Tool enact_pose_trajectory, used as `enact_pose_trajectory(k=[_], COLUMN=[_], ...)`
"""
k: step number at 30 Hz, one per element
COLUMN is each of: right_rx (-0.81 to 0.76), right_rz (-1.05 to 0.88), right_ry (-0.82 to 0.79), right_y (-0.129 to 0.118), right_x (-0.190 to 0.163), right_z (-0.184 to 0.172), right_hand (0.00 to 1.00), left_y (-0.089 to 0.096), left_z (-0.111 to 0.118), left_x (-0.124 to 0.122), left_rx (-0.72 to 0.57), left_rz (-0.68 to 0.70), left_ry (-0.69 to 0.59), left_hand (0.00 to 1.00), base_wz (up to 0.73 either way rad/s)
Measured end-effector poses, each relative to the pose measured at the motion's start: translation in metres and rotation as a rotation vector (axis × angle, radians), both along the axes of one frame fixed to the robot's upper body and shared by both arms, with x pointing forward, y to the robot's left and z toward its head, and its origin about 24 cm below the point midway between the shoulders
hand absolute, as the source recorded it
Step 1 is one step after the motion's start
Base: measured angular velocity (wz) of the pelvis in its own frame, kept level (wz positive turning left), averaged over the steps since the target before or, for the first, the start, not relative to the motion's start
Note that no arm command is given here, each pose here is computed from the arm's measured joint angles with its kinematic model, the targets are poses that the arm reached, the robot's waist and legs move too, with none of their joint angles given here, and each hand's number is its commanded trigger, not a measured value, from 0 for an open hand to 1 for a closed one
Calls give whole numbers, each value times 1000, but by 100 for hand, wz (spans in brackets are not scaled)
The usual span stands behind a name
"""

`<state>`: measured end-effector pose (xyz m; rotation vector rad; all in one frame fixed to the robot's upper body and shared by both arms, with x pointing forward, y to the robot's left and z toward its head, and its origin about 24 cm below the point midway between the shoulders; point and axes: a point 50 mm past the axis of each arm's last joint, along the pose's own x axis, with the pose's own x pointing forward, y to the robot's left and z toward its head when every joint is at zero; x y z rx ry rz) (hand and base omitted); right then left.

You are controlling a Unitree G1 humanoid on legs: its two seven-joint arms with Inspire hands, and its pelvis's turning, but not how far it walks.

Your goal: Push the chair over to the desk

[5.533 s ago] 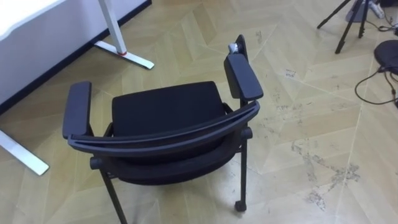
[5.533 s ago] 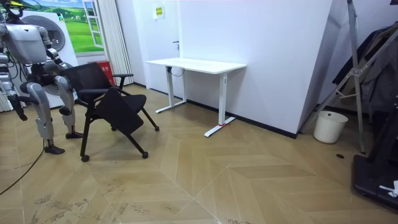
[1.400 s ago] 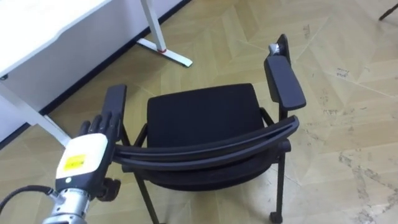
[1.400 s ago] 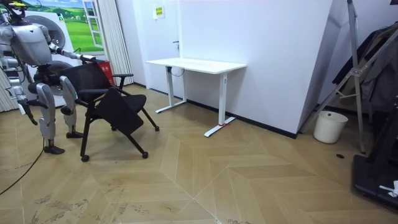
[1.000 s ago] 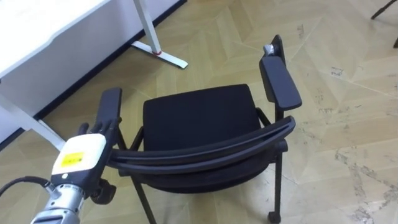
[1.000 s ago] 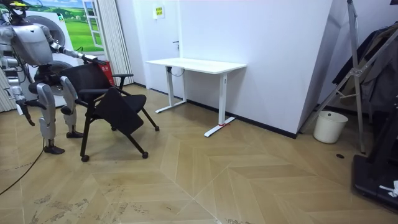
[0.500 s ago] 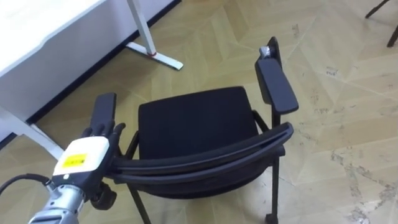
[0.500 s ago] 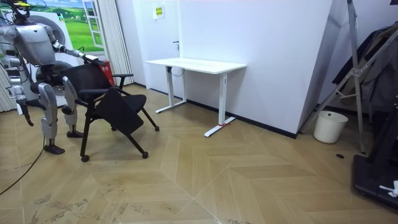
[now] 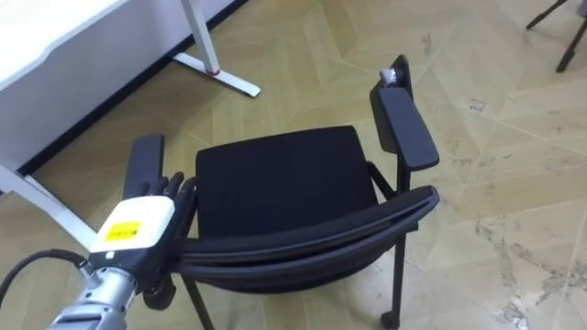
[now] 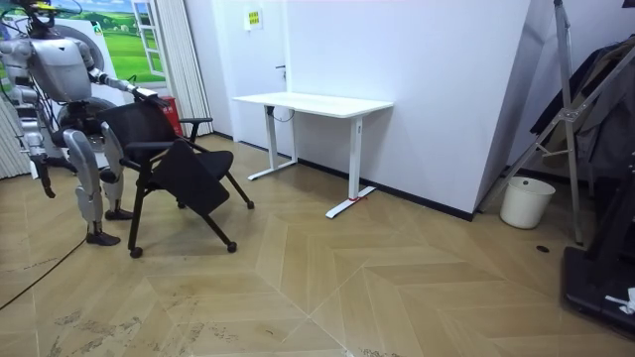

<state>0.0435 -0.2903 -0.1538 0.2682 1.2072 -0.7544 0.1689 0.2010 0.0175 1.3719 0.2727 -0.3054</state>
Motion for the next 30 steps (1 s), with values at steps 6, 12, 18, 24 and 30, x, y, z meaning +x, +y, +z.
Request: enact_pose_trajectory(k=[6, 12, 18, 24, 30], right_rx=[5, 4, 3, 4, 14], right_rz=[4, 6, 11, 20, 19], right_ry=[19, 17, 17, 18, 27], right_y=[0, 0, 0, 0, 1], right_x=[-5, -3, -3, -2, -2], right_z=[-1, 0, 0, 0, -1], right_hand=[0, 0, 0, 0, 0], left_y=[5, 1, -4, -6, -6], left_z=[-7, -13, -15, -16, -18], left_x=[-2, -4, -6, -7, -8], left_rx=[14, 8, -1, -7, 11], left_rz=[27, 15, 1, -4, -20], left_ry=[18, 42, 32, 20, 10], left_hand=[0, 0, 100, 100, 100], base_wz=[-4, -2, 0, -1, 0])
